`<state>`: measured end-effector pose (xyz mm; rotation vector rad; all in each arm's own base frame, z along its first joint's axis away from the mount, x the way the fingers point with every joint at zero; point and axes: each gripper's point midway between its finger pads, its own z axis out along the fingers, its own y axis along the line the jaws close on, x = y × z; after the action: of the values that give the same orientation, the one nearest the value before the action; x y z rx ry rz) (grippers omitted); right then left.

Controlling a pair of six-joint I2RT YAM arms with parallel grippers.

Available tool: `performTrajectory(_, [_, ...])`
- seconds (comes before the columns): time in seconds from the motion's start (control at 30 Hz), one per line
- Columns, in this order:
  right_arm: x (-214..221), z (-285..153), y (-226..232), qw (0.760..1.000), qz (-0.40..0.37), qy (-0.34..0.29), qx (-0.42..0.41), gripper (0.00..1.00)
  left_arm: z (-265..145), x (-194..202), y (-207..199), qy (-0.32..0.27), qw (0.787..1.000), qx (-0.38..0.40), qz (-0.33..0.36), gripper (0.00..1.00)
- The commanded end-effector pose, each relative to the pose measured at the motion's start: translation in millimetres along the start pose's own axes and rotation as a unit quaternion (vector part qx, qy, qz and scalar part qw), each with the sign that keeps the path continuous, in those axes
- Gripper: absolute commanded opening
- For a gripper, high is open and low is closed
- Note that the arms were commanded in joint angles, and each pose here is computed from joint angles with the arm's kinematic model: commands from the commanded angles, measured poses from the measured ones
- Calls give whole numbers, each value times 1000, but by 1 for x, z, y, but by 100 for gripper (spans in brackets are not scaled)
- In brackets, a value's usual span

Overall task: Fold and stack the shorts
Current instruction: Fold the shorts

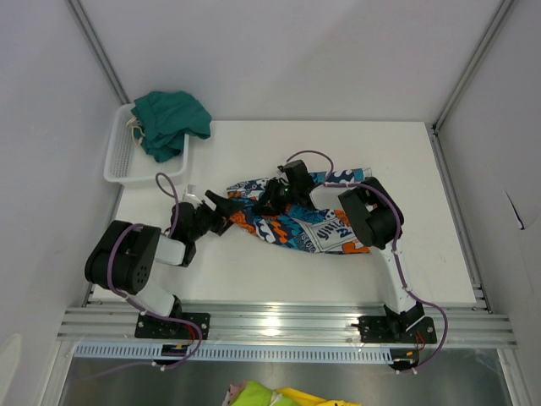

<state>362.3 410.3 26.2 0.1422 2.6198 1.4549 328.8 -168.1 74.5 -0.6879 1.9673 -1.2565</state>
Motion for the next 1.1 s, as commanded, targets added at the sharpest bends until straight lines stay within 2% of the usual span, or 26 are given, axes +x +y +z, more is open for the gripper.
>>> performTrajectory(0.0, [21,3,-21,999,17,19,42,27,-2,-2,10,-16,999,-32,-21,89])
performTrajectory(0.07, [21,4,-19,999,17,19,40,27,-11,6,30,-16,996,-74,-56,89])
performTrajectory(0.13, [19,3,-18,999,16,17,39,27,-18,13,37,-21,994,-81,-70,89])
performTrajectory(0.33, [20,3,-18,999,18,18,37,27,-12,20,35,-16,994,-88,-70,89])
performTrajectory(0.6, [29,3,-21,999,21,28,31,27,8,16,24,-21,994,-54,-93,88])
performTrajectory(0.8, [37,2,-18,999,20,47,18,27,13,4,23,-46,993,-68,-81,87])
performTrajectory(1.0, [49,0,-20,997,16,71,9,27,17,-2,8,-73,995,-47,-52,87])
performTrajectory(1.03, [50,-2,-21,997,13,72,11,27,18,-3,4,-73,995,-42,-46,86])
performTrajectory(1.07, [51,-3,-22,997,12,74,12,27,18,-3,5,-71,996,-44,-38,81])
